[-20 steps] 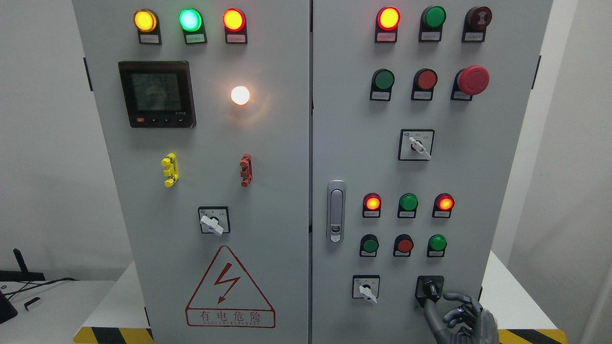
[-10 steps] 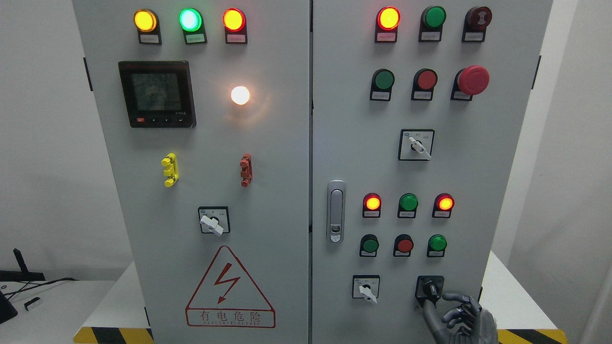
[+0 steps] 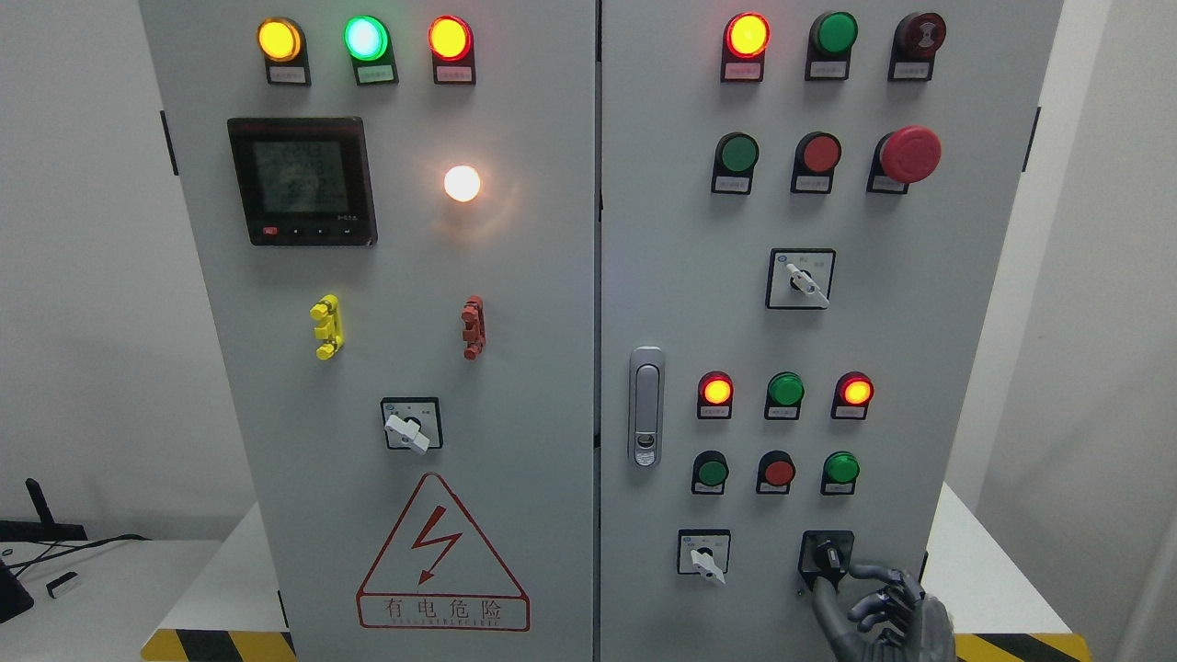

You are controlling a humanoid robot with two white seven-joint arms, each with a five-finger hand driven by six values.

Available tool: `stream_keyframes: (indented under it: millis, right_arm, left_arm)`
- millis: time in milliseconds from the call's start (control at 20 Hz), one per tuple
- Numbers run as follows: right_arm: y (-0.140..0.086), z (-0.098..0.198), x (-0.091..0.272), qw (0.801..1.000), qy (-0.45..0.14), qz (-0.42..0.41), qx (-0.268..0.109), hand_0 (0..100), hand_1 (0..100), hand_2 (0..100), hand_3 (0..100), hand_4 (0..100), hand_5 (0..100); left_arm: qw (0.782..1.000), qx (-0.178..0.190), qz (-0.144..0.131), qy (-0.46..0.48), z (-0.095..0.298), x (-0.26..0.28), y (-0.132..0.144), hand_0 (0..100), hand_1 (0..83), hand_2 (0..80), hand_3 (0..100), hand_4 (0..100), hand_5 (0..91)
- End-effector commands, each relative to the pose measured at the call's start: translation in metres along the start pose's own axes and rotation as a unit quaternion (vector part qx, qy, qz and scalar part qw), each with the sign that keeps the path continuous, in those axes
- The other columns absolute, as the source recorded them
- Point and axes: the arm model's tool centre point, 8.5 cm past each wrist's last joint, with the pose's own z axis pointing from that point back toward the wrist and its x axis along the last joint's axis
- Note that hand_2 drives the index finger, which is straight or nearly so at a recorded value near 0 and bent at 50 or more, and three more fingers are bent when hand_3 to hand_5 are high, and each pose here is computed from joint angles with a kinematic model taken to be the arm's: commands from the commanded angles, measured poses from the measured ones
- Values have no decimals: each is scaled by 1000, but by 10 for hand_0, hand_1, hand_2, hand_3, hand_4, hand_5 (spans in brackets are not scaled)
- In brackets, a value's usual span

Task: Trip black knob to open circuit
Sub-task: 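Close the right hand fingers around the black knob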

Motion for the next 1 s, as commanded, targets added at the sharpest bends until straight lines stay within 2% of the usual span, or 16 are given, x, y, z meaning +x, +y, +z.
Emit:
stream_keyframes:
  millis: [0,951]
  right_arm:
    - [13,4,2,1000,-2,-1,16,268,795,466,820,846,948]
    - [13,3,0,1000,1,0,10,315,789,483,827,846,949]
  left_arm:
    - [1000,-3,-15,0,0,0,-1,120,389,0,0,0,0]
    - [1000,-3,-15,-1,0,0,-1,120,389,0,0,0,0]
